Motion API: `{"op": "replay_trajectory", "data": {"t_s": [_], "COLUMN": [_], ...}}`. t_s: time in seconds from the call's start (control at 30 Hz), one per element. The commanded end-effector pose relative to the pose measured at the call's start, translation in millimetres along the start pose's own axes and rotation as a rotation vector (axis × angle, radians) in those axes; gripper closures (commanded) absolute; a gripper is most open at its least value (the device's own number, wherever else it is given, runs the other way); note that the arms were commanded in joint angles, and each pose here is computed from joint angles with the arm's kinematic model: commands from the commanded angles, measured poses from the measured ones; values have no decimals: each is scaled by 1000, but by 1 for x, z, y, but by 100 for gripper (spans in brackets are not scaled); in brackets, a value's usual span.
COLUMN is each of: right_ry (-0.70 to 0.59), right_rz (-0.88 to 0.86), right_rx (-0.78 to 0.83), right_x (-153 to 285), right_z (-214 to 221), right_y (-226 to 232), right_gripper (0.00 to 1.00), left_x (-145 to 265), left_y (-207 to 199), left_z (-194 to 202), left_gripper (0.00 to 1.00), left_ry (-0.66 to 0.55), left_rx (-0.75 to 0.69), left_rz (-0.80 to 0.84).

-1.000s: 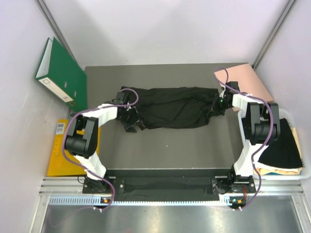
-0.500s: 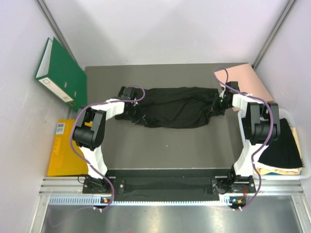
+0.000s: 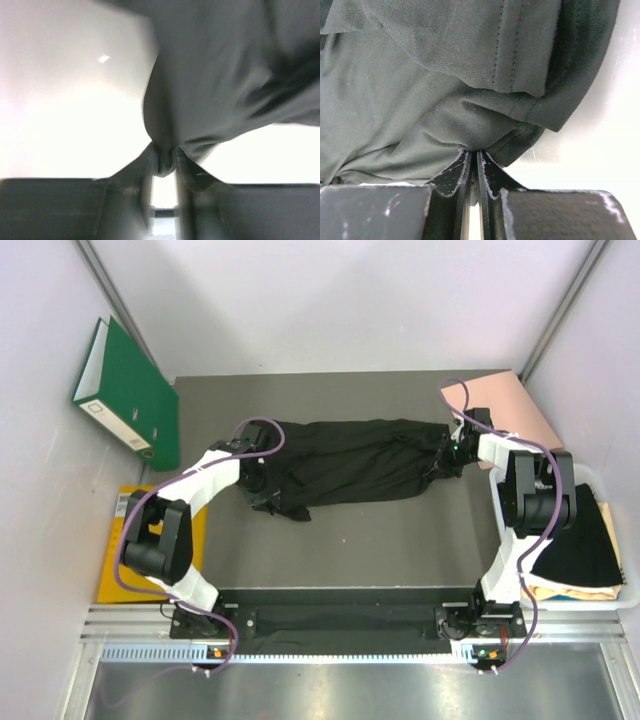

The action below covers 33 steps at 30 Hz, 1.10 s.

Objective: Fold and stack the t-shirts
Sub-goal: Grap the side of the flattened tshirt closest away from the robot with both arms

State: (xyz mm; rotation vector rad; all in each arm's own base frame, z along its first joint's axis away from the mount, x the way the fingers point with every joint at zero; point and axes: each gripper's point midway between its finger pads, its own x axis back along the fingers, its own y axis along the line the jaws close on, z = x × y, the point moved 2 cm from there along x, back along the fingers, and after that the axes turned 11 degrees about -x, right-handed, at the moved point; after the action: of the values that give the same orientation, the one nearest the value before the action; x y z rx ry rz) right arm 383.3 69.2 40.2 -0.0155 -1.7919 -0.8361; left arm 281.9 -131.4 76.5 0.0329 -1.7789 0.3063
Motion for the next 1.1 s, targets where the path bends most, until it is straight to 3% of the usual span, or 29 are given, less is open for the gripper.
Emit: {"op": "replay_trajectory", "data": {"t_s": [0.0, 0.03, 0.07, 0.1, 0.17, 0.27, 0.4, 0.67, 0.87, 1.07], "right_ry": [22, 25, 28, 27, 35, 41, 43, 55, 63, 71], "right_rz": [8, 10, 12, 11, 14, 13, 16, 11, 13, 11], "right_rx": [31, 31, 32, 34, 35, 36, 43, 39, 34, 31], "right_x": [-9, -10, -10, -10, -11, -11, -10, -12, -15, -15], "right_z": [2, 4, 5, 5, 8, 10, 10, 12, 13, 15], "right_y": [-3, -5, -5, -5, -8, -8, -9, -10, -11, -11], "right_gripper": [94, 94, 94, 94, 94, 94, 94, 93, 93, 93], "left_x": [21, 19, 19, 21, 16, 12, 4, -21, -37, -27], "left_y": [26, 29, 30, 31, 35, 39, 43, 43, 31, 15], "left_z": [28, 35, 38, 40, 48, 51, 47, 29, 8, -16], "left_gripper": [62, 56, 38, 28, 21, 27, 50, 36, 39, 41], "left_ry": [65, 83, 85, 78, 84, 84, 58, 51, 37, -11], "left_rx": [8, 9, 15, 20, 29, 40, 43, 55, 54, 33], "left_rz": [-100, -106, -103, -99, -103, -113, -140, -195, -181, -141]}}
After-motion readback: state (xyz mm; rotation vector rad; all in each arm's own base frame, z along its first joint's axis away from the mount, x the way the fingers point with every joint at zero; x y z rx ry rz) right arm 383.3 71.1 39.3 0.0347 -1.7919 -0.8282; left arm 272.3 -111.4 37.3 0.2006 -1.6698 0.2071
